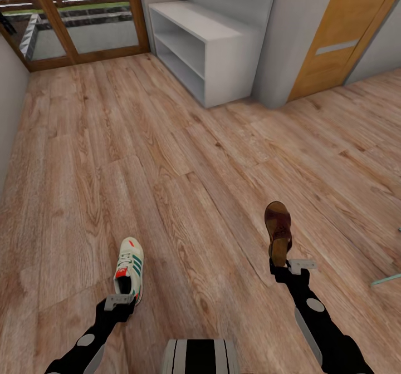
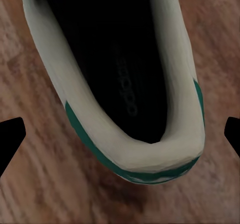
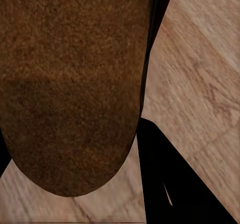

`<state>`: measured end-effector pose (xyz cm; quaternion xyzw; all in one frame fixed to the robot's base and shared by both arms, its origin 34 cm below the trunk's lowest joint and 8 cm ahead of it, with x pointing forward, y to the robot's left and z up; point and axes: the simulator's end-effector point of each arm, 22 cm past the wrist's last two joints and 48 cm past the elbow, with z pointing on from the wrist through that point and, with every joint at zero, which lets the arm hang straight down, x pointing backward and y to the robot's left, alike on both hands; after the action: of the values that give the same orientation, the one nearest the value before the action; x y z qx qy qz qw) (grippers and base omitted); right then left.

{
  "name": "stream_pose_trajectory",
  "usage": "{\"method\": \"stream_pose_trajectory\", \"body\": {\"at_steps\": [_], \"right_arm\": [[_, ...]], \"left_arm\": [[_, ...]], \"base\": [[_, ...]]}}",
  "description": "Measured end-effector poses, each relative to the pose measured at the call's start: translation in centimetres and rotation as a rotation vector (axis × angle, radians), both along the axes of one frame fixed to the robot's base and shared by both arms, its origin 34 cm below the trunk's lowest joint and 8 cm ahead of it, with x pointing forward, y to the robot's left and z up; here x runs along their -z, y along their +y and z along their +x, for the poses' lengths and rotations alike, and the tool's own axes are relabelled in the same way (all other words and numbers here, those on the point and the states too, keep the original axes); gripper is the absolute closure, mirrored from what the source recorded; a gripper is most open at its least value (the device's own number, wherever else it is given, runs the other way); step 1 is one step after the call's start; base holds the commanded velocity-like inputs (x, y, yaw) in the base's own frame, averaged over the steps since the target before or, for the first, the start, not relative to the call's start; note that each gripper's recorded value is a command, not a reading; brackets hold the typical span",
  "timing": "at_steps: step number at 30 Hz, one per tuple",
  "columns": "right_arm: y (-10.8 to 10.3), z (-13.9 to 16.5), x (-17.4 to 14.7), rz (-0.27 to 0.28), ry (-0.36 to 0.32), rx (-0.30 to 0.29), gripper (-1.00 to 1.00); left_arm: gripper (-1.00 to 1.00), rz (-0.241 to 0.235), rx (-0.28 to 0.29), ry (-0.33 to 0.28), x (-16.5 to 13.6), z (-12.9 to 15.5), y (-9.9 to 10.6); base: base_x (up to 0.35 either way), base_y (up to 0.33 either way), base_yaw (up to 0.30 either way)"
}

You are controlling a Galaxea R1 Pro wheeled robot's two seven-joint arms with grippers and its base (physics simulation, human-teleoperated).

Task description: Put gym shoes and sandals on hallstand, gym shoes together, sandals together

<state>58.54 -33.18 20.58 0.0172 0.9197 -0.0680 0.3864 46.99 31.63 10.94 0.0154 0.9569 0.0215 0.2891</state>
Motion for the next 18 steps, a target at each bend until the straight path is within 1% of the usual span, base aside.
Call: {"method": "stream_pose_trajectory", "body": {"at_steps": [3, 18], "right_arm": [[-0.02, -0.37, 0.64, 0.000, 0.012, 0.000, 1.00], [-0.02, -0.36, 0.63, -0.001, 0.012, 0.000, 1.00]], "left_arm": [[-1.00, -0.001, 0.000, 0.012, 0.51, -0.50, -0.02], [-1.00, 0.000, -0.004, 0.012, 0.51, -0.51, 0.06]], "base": [[0.000, 0.000, 0.000], [0.004, 0.000, 0.000]]}}
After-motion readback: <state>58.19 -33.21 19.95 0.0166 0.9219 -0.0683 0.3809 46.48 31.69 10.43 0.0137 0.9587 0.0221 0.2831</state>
